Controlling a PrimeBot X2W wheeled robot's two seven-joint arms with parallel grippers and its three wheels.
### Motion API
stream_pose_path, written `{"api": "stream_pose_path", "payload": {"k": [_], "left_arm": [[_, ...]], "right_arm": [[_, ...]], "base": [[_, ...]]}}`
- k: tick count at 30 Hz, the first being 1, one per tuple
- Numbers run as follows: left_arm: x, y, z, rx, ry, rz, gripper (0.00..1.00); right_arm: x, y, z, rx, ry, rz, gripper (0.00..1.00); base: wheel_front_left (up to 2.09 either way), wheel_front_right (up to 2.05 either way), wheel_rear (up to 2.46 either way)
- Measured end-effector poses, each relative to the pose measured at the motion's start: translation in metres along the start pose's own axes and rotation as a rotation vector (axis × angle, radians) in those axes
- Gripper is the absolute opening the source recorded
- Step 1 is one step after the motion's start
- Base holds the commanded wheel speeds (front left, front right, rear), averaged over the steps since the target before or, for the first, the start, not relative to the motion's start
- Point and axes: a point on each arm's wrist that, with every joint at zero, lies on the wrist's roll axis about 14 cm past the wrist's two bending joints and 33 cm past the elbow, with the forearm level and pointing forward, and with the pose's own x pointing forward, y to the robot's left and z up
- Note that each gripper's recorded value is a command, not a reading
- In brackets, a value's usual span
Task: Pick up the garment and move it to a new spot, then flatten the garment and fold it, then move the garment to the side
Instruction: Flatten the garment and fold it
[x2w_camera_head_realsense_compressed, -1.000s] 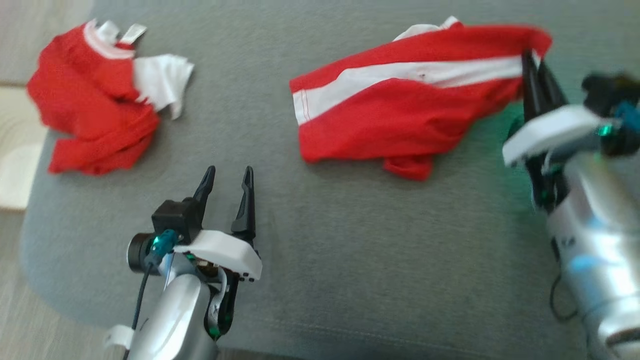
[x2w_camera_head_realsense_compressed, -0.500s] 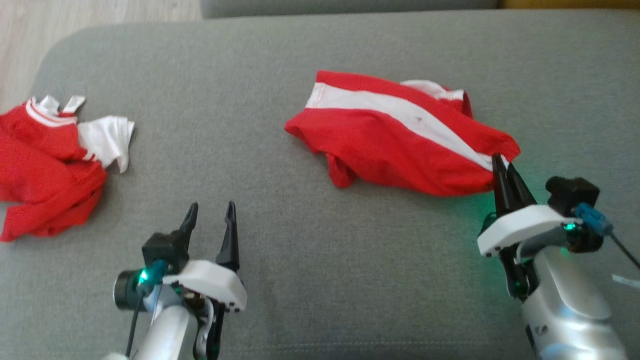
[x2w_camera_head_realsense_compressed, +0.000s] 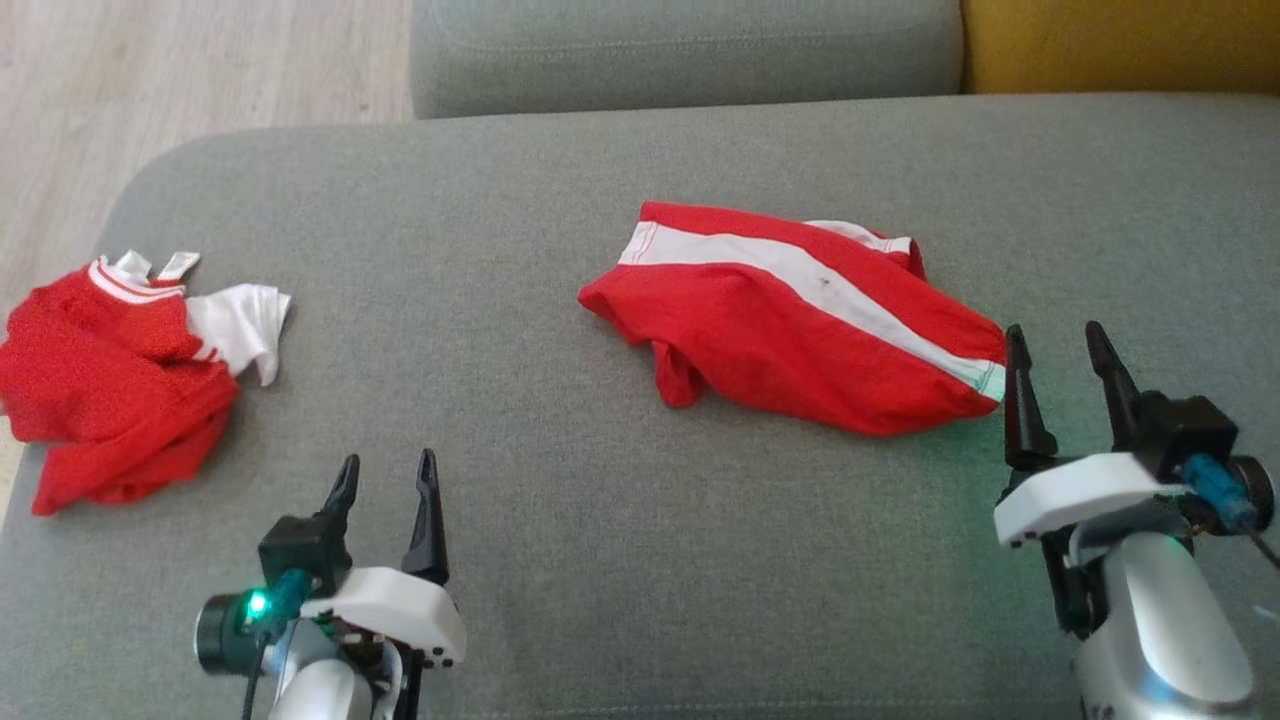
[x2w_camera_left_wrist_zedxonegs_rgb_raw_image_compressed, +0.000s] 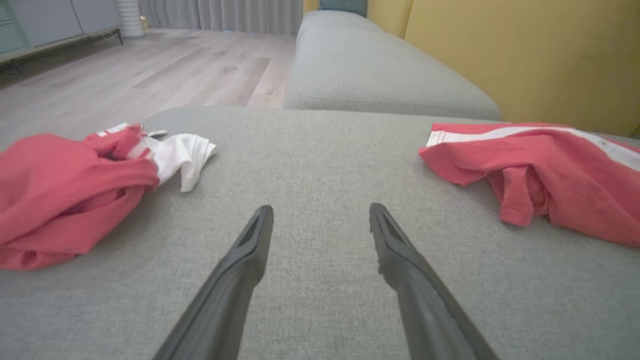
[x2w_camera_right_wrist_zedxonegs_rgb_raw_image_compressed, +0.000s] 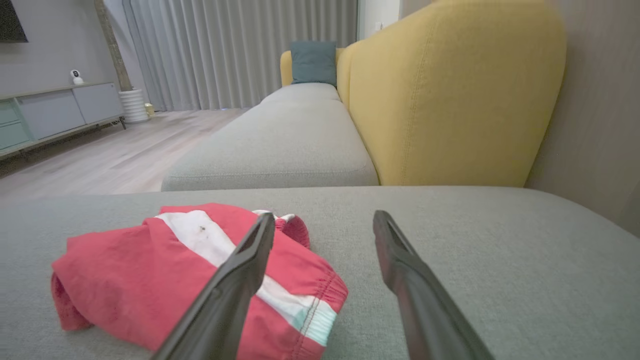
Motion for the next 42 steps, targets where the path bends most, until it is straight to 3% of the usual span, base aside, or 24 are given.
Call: {"api": "stream_pose_path", "payload": {"k": [16, 23, 31, 33, 34, 40, 42], "left_arm": [[-0.013, 0.019, 0.004, 0.031, -0.023, 0.066, 1.0], [-0.008, 0.011, -0.008, 0.031, 0.018, 0.034, 1.0], [0.017, 0.005, -0.011, 0.03, 0.032, 0.004, 1.0], [0.019, 0.005, -0.015, 0.028, 0.043, -0.001, 1.0], [0.02, 0.006, -0.017, 0.027, 0.048, 0.0, 1.0], [0.026, 0.004, -0.018, 0.027, 0.052, -0.008, 1.0], [0.029, 0.001, -0.017, 0.028, 0.046, -0.016, 1.0]], "right_arm": [[-0.025, 0.022, -0.015, 0.084, 0.024, 0.039, 1.0], [-0.019, 0.006, -0.037, 0.153, 0.083, -0.025, 1.0], [0.015, 0.003, -0.05, 0.23, 0.119, -0.053, 1.0], [0.019, 0.004, -0.059, 0.24, 0.143, -0.057, 0.84], [0.019, 0.004, -0.063, 0.249, 0.156, -0.059, 0.82], [0.019, 0.004, -0.072, 0.283, 0.177, -0.07, 0.91], [0.018, 0.005, -0.072, 0.288, 0.177, -0.067, 0.89]], "base": [[0.0, 0.0, 0.0], [0.0, 0.0, 0.0], [0.0, 0.0, 0.0], [0.0, 0.0, 0.0], [0.0, 0.0, 0.0], [0.0, 0.0, 0.0], [0.0, 0.0, 0.0]]}}
